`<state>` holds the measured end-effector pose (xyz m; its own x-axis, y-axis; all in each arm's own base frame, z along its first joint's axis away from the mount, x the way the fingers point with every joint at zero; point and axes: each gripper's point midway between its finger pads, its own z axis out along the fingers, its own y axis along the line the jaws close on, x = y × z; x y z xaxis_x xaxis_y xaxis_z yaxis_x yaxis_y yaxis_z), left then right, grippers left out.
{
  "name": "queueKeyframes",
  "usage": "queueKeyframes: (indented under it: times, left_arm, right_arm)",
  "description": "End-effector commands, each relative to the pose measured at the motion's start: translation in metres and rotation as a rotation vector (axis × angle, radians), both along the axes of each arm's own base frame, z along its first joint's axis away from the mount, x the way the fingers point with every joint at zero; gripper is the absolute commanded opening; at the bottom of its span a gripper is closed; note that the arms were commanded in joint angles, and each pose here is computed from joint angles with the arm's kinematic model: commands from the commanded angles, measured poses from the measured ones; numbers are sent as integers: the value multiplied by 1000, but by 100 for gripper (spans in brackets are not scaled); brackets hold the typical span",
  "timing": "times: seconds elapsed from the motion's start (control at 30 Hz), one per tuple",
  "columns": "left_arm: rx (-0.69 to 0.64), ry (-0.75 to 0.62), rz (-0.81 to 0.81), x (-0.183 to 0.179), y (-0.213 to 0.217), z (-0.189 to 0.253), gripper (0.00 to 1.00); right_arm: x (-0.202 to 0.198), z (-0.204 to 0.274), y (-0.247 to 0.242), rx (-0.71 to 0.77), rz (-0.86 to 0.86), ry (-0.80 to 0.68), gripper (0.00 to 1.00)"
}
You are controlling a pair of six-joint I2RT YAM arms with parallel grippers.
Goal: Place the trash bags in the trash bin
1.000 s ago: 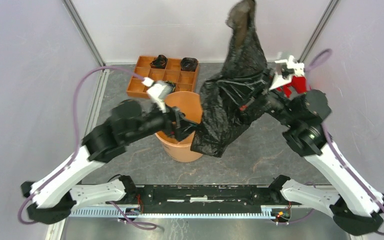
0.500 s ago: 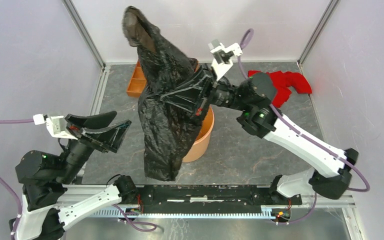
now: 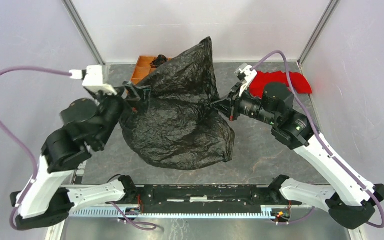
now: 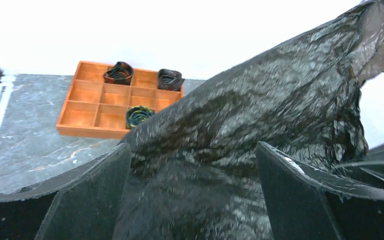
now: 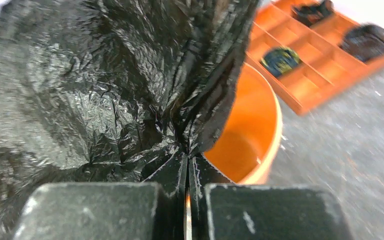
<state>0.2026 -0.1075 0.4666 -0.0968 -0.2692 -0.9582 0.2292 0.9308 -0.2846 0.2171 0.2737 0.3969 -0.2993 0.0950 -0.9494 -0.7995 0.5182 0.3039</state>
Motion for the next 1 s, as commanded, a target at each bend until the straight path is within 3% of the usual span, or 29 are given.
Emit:
queueKeyframes:
  times: [0.0, 0.2, 0.3, 0.43, 0.53, 0.63, 0.87, 0.97]
  left_arm:
    - [90, 48, 111, 19, -1, -3, 100]
    - [129, 69, 78, 41, -39, -3, 100]
    - [174, 95, -58, 52, -78, -15, 100]
    - [194, 228, -247, 71, -122, -57, 98]
    - [161, 284, -307, 77, -127, -75, 85]
    - [118, 241, -390, 62, -131, -72, 74]
    - [124, 159, -366, 54, -113, -44, 43]
    - [149, 148, -326, 61, -107, -40, 42]
  right_arm:
    - [7, -16, -33, -194, -102, -81, 0]
    - [6, -9, -42, -237, -103, -149, 0]
    - [8, 1, -41, -218, -108, -174, 0]
    - [16, 30, -28, -150, -96, -214, 0]
    - [33, 62, -21, -111, -138, -244, 0]
    - [50, 92, -8, -44, -152, -261, 0]
    - [56, 146, 45, 158, 24, -290, 1]
    - [65, 154, 49, 172, 8, -315, 1]
